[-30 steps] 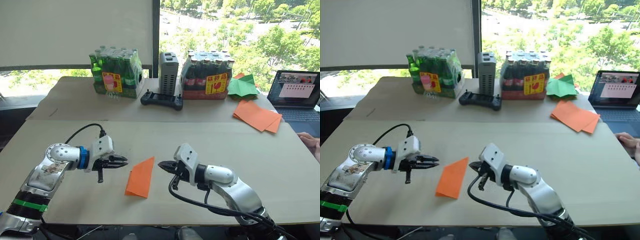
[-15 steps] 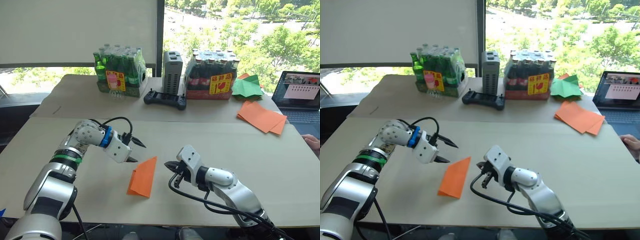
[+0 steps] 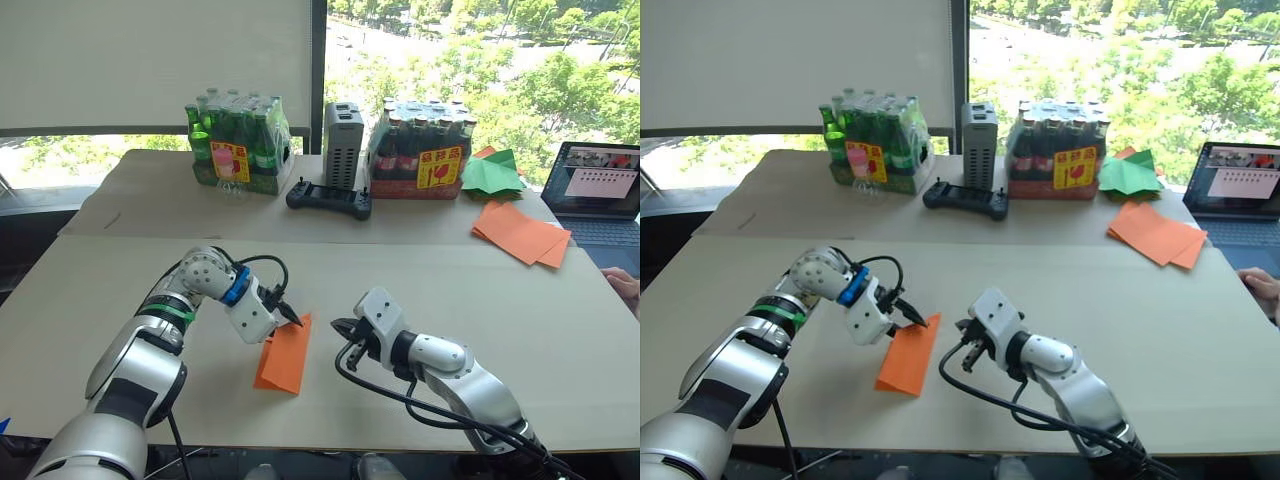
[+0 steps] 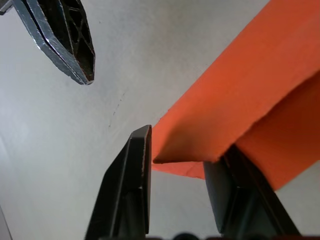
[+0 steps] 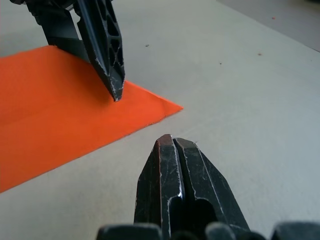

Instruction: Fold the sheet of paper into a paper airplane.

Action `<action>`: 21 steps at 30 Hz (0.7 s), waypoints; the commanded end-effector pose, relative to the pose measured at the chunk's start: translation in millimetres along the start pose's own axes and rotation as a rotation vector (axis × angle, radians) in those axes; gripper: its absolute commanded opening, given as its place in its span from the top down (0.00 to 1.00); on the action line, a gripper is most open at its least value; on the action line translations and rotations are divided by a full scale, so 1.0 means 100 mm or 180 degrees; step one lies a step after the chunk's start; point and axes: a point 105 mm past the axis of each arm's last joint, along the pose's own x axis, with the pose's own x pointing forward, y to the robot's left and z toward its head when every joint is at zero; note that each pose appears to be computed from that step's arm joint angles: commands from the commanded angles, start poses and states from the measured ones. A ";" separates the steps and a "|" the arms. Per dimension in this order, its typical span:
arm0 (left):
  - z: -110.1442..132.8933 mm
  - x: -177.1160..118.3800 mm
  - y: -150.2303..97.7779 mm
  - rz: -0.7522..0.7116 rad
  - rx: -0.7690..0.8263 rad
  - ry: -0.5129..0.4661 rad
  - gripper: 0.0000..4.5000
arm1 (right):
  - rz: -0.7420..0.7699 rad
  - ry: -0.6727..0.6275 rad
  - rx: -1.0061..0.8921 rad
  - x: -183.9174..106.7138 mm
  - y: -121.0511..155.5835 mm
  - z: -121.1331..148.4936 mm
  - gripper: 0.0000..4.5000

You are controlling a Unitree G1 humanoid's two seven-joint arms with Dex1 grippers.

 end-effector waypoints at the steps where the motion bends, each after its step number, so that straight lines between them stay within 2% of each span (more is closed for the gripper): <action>1: -0.01 -0.09 0.02 0.0018 0.0077 0.0093 1.00 | -0.0134 -0.0140 -0.0059 -0.03 -0.11 0.14 1.00; 6: -0.13 -0.16 -0.02 0.0270 -0.0416 0.0221 1.00 | -0.0365 -0.0216 -0.0076 -0.08 -0.33 0.21 1.00; 9: -0.15 -0.27 0.04 0.0625 -0.1238 0.0134 1.00 | -0.0498 -0.0222 -0.0123 -0.16 -0.45 0.22 1.00; 11: -0.13 -0.37 0.02 0.0659 -0.1730 0.0213 1.00 | -0.0607 -0.0199 -0.0205 -0.24 -0.54 0.21 1.00; 14: -0.06 -0.38 -0.05 0.0759 -0.2139 0.0455 1.00 | -0.0634 -0.0163 -0.0423 -0.34 -0.61 0.20 0.81; 16: -0.05 -0.28 -0.17 0.0738 -0.2289 0.0631 1.00 | -0.0537 -0.0180 -0.0578 -0.35 -0.58 0.22 0.66; 21: 0.01 -0.12 -0.24 0.0825 -0.2544 0.0736 1.00 | -0.0296 -0.0169 -0.0809 -0.32 -0.50 0.23 0.27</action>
